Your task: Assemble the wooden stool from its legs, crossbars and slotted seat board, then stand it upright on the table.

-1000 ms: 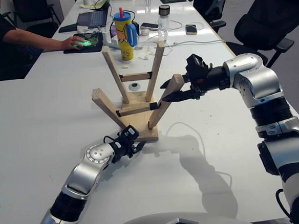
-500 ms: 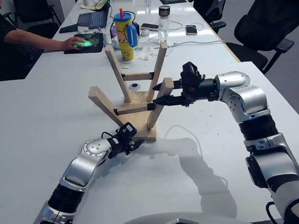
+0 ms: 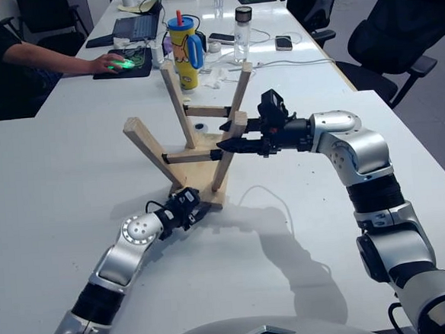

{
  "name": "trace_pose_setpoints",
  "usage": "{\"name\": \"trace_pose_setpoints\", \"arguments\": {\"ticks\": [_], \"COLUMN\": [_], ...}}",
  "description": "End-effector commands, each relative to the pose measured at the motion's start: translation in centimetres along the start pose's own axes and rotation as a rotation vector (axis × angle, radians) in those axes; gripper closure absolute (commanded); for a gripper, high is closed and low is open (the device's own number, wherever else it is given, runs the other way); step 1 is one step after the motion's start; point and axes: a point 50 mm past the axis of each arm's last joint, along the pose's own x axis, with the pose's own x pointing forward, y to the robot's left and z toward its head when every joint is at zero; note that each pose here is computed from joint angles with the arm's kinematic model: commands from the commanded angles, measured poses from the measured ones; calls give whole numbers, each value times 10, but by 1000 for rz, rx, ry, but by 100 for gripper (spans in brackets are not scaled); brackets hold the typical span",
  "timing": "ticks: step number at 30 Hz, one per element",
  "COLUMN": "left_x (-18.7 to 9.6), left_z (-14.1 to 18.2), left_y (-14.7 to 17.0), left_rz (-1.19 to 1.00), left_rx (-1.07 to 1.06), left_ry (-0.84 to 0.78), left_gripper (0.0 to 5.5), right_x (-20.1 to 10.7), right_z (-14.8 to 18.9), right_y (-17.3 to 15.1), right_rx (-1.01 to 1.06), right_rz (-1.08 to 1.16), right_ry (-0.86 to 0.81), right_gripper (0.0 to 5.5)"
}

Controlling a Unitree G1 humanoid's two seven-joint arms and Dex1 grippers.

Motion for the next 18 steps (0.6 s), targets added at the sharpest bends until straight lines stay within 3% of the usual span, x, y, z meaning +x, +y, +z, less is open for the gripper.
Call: {"name": "trace_pose_setpoints", "arguments": {"ticks": [1,7,10,12,16,18], "left_x": [-44,-64,-64,-52,-12,-6], "left_z": [65,137,154,143,55,17], "left_y": [16,50,62,64,41,22], "left_rz": [390,733,804,768,415,249], "left_rx": [424,626,698,731,725,678], "left_ry": [-409,-593,-544,-416,89,266], "left_gripper": [278,278,278,278,278,278], "right_x": [8,8,8,9,10,11], "right_z": [-30,-36,-39,-40,-40,-39], "right_y": [13,12,10,10,8,7], "right_rx": [134,132,126,125,120,117], "right_rz": [52,44,29,26,22,23], "right_ry": [107,152,182,189,199,199], "right_gripper": [345,345,345,345,345,345]}}
